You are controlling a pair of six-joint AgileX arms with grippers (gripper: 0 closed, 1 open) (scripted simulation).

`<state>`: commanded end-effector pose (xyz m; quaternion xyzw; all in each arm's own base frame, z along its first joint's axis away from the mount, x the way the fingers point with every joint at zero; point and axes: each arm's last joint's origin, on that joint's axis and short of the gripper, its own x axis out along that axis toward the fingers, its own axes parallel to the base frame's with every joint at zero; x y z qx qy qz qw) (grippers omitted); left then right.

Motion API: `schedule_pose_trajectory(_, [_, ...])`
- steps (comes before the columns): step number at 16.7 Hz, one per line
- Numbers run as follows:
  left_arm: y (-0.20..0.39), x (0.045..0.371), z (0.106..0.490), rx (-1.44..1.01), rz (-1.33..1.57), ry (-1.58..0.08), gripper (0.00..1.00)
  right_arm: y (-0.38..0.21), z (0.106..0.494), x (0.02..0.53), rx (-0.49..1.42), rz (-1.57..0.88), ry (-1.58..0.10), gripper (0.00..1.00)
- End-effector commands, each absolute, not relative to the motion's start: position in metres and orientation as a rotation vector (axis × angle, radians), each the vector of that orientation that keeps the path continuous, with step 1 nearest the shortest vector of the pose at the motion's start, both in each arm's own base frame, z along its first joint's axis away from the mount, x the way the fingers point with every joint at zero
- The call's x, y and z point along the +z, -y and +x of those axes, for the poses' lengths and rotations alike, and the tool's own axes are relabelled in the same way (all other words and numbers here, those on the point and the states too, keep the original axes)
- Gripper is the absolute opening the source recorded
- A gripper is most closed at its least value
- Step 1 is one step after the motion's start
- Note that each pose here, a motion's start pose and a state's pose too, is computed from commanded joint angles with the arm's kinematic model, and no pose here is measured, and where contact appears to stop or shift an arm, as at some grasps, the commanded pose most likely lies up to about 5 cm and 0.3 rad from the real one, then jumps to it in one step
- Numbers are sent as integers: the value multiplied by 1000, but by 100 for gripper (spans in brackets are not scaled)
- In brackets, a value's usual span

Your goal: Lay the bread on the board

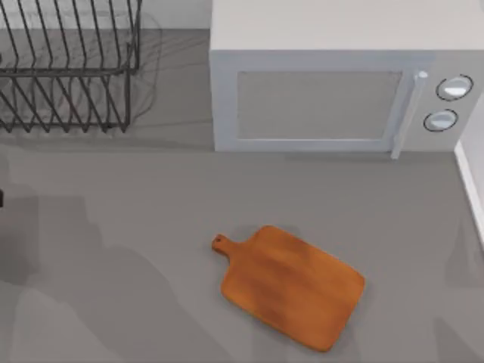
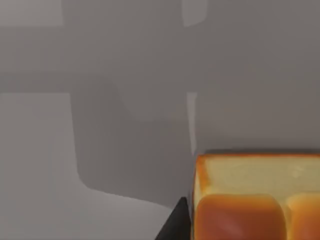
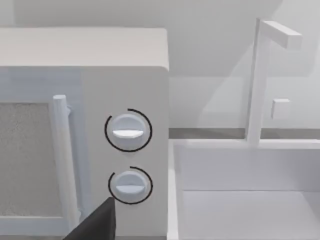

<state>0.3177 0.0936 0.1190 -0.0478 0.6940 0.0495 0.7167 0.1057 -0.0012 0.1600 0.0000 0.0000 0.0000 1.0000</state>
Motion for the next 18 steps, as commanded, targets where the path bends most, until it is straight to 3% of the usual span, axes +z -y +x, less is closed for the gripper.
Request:
schedule_pose_trajectory(9, [-92,210,317,105,-104,-1547,0,1,106,160,0,0,0,100])
schedule_pose_trajectory(18, [-81,210,324,142,-145,-1552,0,1,106,160,0,0,0,100])
